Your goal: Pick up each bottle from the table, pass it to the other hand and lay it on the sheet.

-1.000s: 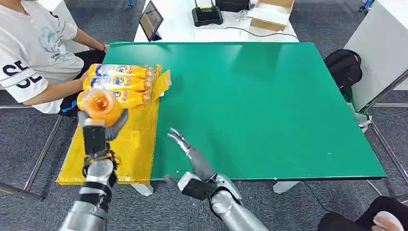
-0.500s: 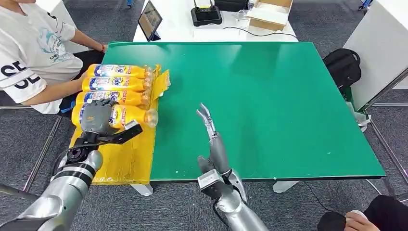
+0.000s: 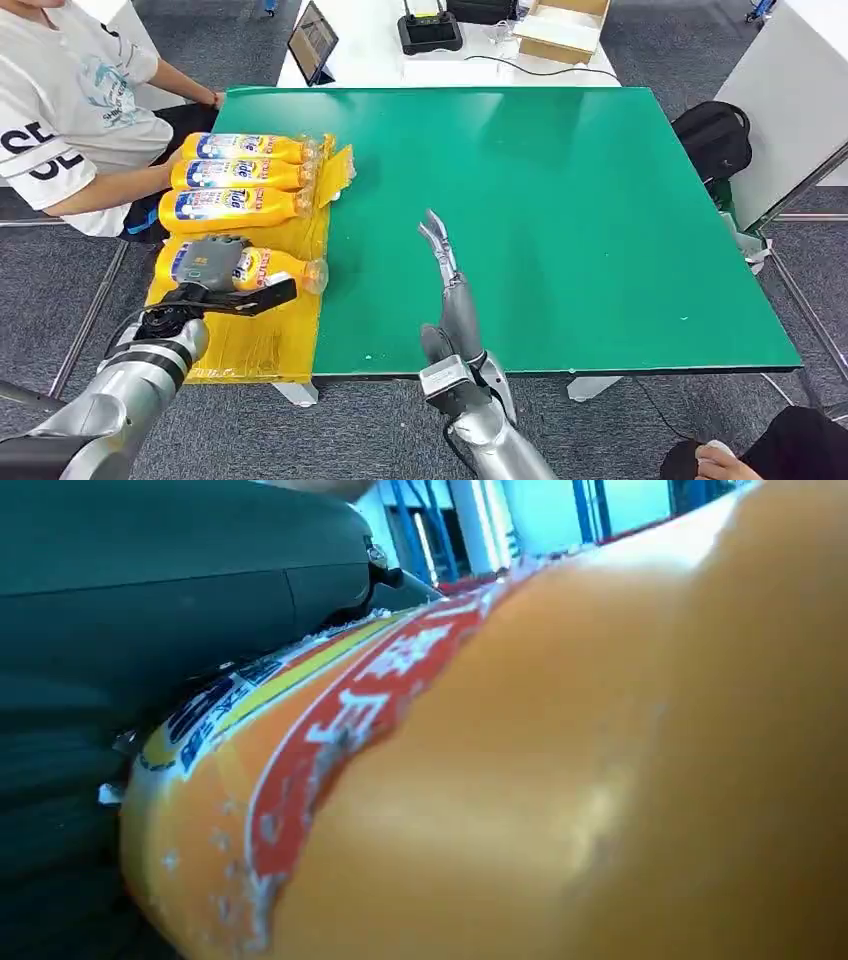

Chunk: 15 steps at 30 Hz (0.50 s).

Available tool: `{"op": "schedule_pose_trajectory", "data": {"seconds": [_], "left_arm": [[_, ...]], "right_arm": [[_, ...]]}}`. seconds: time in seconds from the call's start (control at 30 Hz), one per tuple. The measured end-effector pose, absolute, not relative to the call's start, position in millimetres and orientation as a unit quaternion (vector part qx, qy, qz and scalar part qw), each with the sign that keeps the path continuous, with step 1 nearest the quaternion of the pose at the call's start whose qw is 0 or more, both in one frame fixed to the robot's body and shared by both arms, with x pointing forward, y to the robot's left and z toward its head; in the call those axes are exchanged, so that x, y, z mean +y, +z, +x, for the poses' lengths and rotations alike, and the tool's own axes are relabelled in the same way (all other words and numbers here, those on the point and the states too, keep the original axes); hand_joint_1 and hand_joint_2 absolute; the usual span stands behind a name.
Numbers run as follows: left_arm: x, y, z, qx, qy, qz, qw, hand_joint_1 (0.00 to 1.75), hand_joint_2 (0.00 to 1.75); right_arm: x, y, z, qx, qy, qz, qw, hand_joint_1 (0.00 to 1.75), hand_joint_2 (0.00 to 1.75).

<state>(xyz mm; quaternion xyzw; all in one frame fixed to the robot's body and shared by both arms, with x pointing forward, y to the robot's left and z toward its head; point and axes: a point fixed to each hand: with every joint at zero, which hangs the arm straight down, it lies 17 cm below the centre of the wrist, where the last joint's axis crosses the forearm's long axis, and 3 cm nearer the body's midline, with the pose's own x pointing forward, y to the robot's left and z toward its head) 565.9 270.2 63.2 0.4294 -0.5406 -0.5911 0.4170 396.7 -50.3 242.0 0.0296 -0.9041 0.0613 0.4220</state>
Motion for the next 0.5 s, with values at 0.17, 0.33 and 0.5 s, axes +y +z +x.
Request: {"op": "schedule_pose_trajectory", "data": {"seconds": [0.17,0.33,0.5], "left_arm": [[276.0,50.3,565.2,-0.525,-0.591,0.406,0.458,1.75,1.75],[281.2,43.2,565.5,-0.511,-0.592,0.391,0.485,1.75,1.75],[285.4,37.8,564.1,-0.509,-0.58,0.377,0.512,0.0,0.0]], "right_arm": [[-48.7,240.3,396.3,-0.902,0.061,0.039,0.426,0.0,0.0],[-45.4,239.0,394.8,-0.9,0.061,0.047,0.43,0.0,0.0],[-43.8,237.9,394.7,-0.898,0.062,0.05,0.433,0.0,0.0]]}}
